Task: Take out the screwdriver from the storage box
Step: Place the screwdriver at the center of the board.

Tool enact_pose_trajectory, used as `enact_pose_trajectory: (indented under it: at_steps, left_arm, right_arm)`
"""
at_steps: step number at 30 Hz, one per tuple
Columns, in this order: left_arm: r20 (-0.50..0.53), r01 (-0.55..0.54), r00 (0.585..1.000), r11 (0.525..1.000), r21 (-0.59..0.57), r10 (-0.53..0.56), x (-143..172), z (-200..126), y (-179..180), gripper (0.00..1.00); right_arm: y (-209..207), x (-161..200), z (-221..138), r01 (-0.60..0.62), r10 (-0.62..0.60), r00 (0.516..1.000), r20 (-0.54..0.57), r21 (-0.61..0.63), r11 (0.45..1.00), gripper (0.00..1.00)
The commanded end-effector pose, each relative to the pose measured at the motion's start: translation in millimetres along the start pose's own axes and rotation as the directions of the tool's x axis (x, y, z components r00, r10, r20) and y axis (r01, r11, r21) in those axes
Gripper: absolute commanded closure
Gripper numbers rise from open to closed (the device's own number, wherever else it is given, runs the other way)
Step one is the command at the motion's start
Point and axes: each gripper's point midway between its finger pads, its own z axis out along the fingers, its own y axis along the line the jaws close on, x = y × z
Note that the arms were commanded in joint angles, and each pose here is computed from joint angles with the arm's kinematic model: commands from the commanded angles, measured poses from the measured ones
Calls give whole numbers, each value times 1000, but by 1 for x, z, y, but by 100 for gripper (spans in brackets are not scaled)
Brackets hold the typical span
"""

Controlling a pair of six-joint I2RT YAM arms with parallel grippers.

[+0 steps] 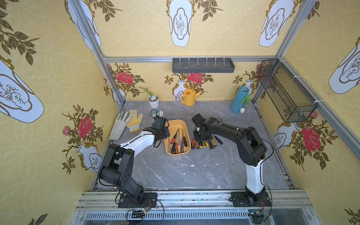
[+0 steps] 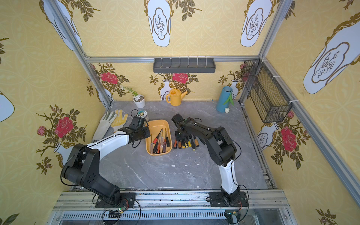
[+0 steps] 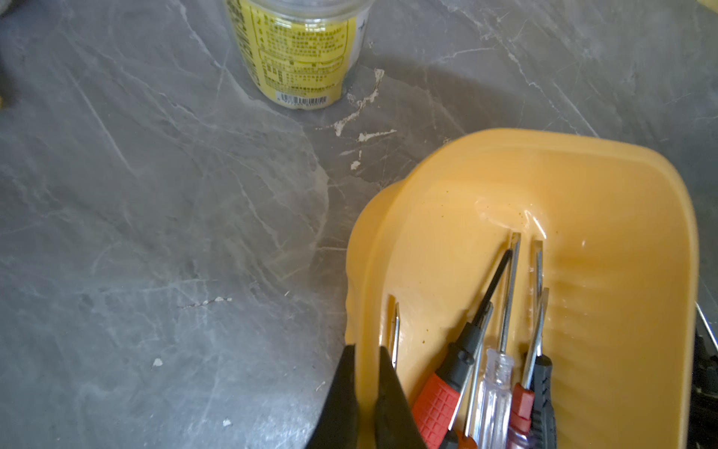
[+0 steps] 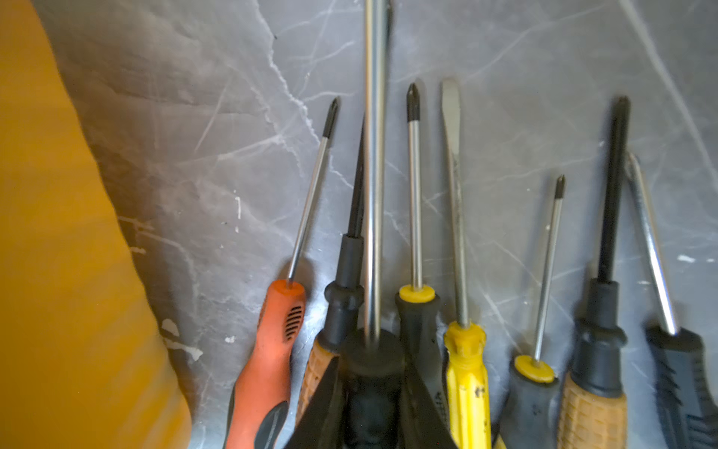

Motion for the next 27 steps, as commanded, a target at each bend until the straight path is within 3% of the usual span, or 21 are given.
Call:
enact_pose_trajectory:
  at_steps: [1, 15, 20, 25, 27]
  left_arm:
    - [19, 3, 1000, 1000, 17, -3, -5, 1, -4, 100]
    - [30, 7, 1000, 1000, 20, -8, -8, -2, -5, 100]
    - [34, 10, 999, 1000, 12, -10, -7, -2, -3, 100]
    - [36, 13, 999, 1000, 23, -14, -7, -4, -4, 100]
    - [39, 14, 999, 1000, 25, -15, -8, -5, -5, 100]
  right_arm:
    - [0, 2, 1, -4, 4, 1000, -4, 11, 1000, 65]
    - [7, -6, -18, 9, -9, 998, 56, 6, 1000, 55]
    - [16, -16, -43, 35, -34, 988, 151, -6, 999, 44]
    - [36, -25, -70, 95, -83, 970, 230, -41, 995, 44]
    - [48, -27, -79, 121, -102, 961, 256, -60, 991, 49]
